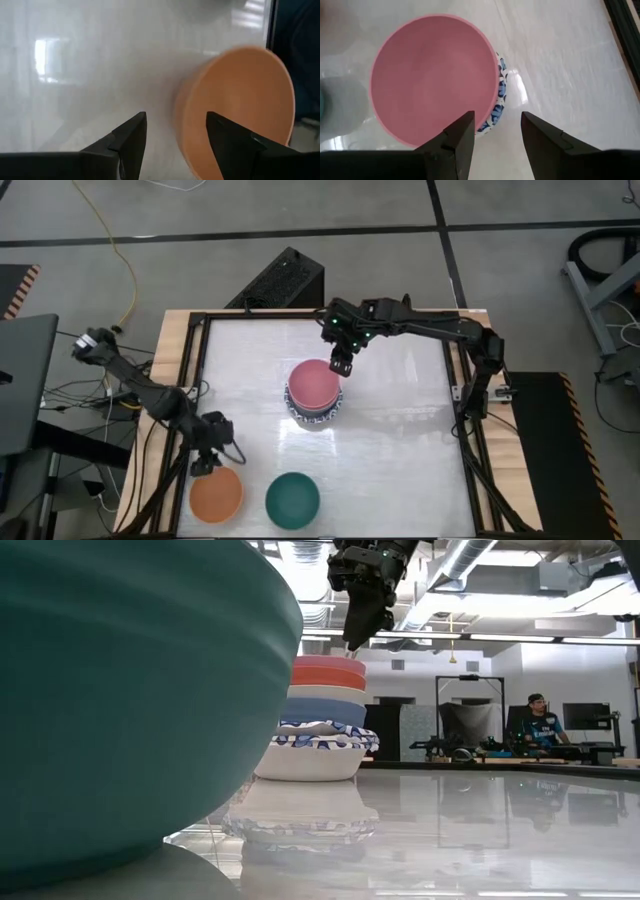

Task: Nest bowls inside each other
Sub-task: Stack the yellow bowl on top of the pink bowl

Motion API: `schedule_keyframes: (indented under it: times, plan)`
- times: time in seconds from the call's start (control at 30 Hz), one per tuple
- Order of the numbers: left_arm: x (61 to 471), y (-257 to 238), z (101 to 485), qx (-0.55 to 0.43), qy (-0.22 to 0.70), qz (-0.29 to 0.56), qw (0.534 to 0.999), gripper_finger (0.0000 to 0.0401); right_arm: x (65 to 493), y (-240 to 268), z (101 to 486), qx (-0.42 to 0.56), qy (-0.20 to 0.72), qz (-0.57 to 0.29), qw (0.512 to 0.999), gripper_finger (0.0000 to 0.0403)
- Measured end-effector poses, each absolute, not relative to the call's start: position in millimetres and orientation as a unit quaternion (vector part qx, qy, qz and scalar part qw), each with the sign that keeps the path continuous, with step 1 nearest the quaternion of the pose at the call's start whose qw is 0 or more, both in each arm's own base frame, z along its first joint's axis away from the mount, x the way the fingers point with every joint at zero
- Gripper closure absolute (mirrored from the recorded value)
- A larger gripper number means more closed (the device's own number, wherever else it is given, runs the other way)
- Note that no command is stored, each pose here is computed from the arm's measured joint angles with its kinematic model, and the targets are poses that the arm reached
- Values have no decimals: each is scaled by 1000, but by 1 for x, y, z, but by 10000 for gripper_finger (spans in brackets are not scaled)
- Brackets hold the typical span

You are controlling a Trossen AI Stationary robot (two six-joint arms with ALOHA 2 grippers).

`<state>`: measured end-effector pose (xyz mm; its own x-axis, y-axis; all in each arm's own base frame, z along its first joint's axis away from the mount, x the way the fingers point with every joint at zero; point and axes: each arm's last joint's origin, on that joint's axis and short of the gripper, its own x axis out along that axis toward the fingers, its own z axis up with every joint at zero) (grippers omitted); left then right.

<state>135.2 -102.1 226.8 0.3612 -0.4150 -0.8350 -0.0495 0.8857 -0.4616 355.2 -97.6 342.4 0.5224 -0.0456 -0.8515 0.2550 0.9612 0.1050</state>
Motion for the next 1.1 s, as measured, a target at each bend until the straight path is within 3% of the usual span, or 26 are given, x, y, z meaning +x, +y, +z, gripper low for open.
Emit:
schedule_keyframes:
  times: [0.3,0.83,0.97,1.1]
  plan:
    - [132,-125,207,-163,610,-75,772,207,355,-101,342,100,481,-86,867,223]
    - [136,-132,196,-147,634,-63,757,209,358,-93,341,98,483,-77,866,223]
    - [136,-133,196,-151,635,-62,755,242,359,-88,341,96,485,-72,866,223]
    - [136,-133,195,-153,635,-61,755,306,360,-85,341,93,485,-67,867,223]
